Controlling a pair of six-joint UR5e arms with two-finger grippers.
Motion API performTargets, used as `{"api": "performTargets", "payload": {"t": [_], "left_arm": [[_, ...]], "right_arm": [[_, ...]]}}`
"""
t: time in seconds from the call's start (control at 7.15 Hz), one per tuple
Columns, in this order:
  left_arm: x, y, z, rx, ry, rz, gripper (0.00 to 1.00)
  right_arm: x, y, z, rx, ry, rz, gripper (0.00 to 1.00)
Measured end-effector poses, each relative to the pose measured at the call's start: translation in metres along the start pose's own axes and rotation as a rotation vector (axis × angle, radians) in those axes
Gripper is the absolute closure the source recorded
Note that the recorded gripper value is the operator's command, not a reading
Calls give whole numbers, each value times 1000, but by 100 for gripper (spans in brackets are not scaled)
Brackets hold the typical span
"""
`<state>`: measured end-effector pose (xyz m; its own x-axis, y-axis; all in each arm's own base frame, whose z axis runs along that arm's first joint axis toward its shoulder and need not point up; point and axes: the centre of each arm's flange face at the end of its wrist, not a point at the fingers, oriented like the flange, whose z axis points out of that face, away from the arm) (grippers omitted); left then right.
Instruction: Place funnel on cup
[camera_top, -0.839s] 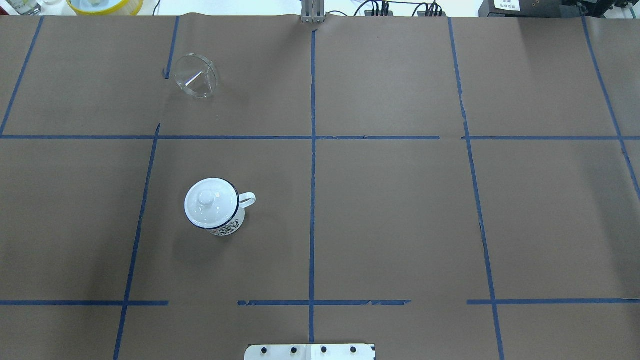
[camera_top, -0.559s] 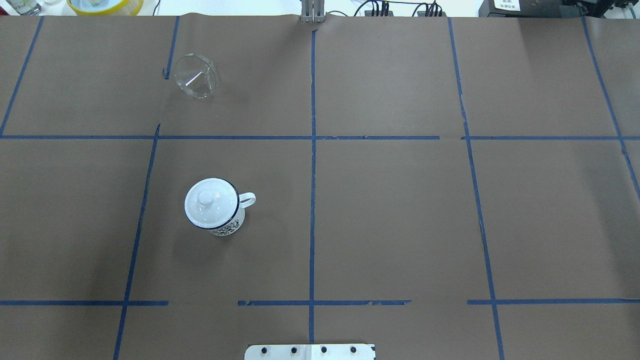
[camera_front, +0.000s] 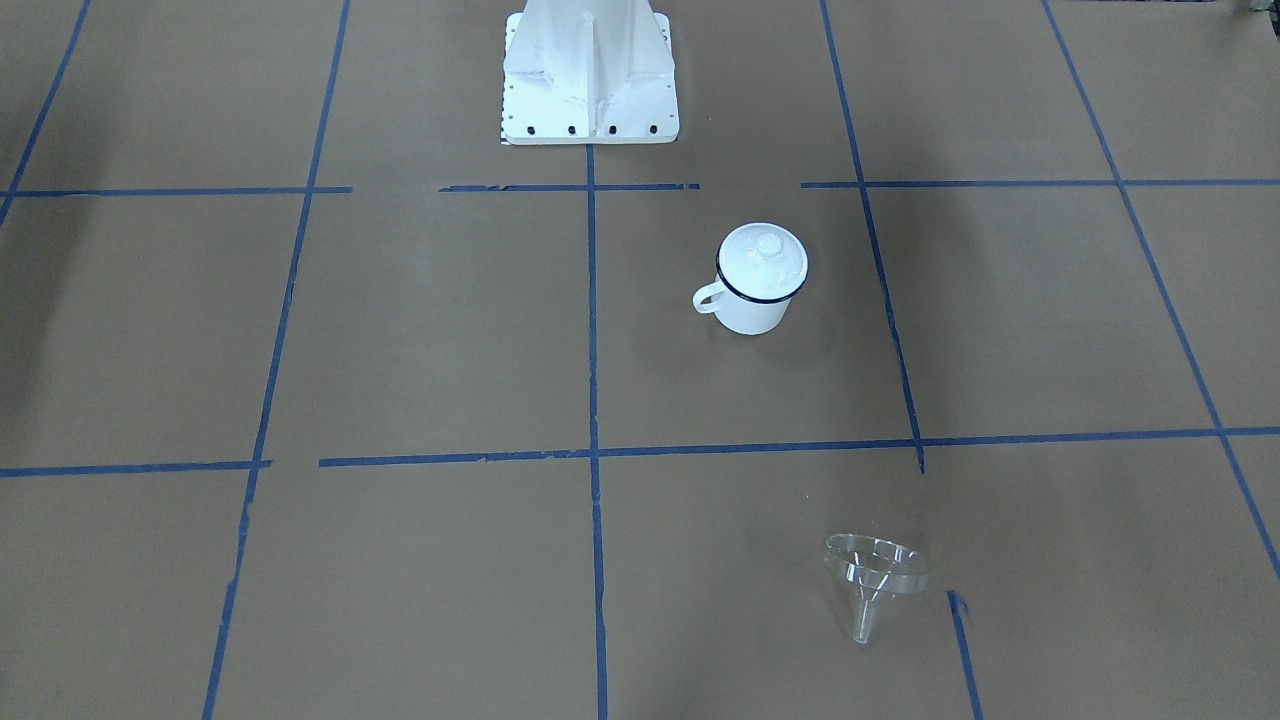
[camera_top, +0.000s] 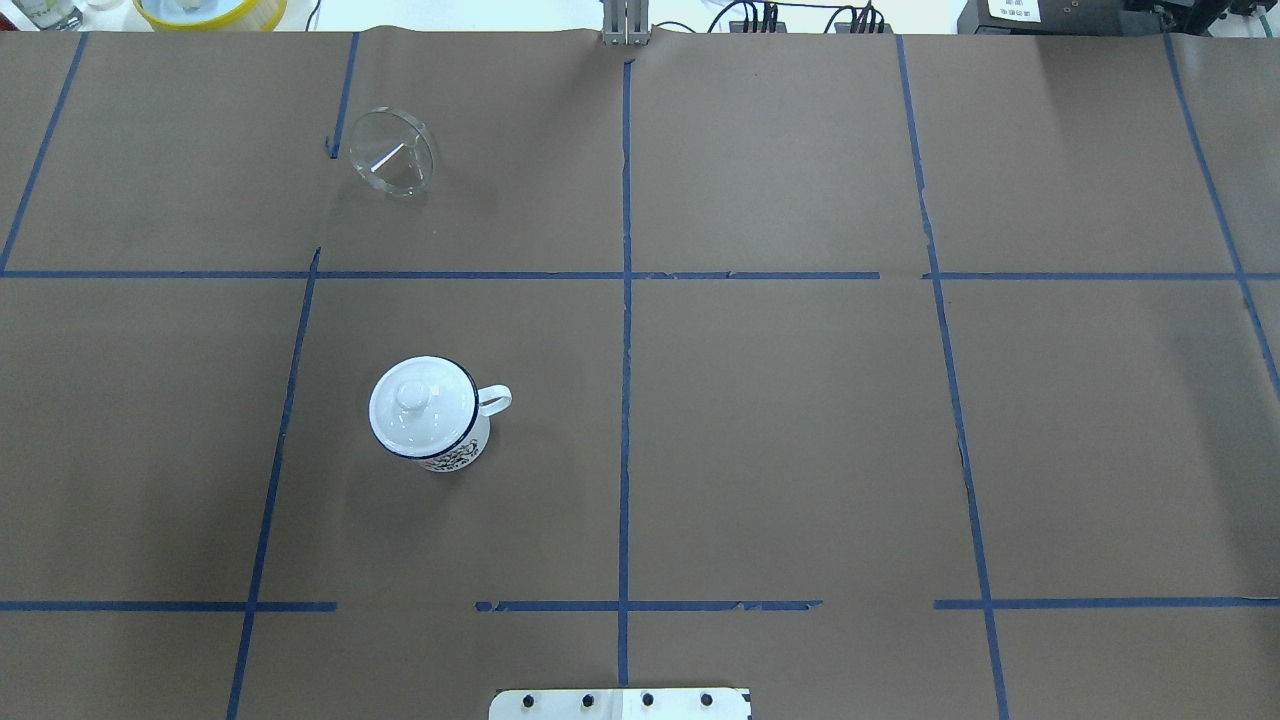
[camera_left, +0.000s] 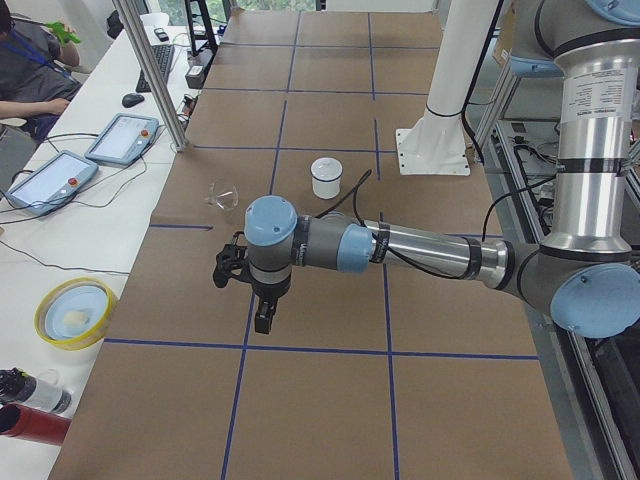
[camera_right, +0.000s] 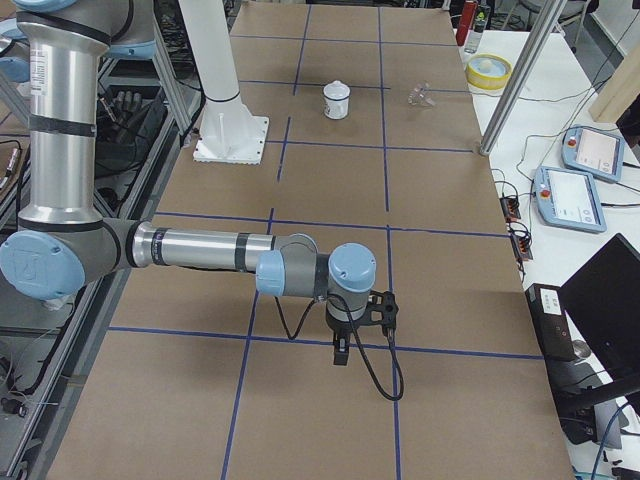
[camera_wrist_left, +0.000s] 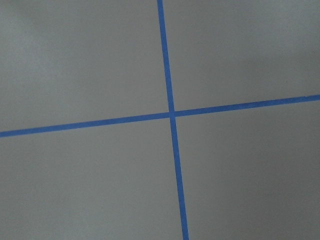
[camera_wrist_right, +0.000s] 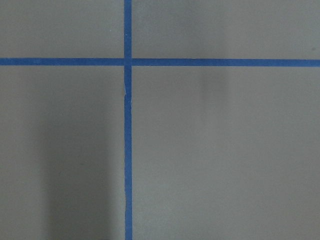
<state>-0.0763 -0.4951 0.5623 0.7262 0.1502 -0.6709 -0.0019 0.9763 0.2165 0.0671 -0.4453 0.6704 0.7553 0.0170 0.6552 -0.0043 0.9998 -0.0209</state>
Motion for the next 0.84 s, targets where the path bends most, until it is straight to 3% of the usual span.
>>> {"api": "performTargets", "payload": {"t": [0.42, 0.56, 0.7, 0.84], "left_arm": [[55, -85, -60, 187, -20, 141, 0], [75, -98, -81, 246, -7, 91, 0], [109, -105, -96, 306, 35, 23, 0], [155, -109, -85, 307, 118, 24, 0]], "right_arm": [[0, 0, 0, 0, 0, 0, 0], [0, 0, 0, 0, 0, 0, 0], [0, 0, 0, 0, 0, 0, 0], [0, 0, 0, 0, 0, 0, 0]]}}
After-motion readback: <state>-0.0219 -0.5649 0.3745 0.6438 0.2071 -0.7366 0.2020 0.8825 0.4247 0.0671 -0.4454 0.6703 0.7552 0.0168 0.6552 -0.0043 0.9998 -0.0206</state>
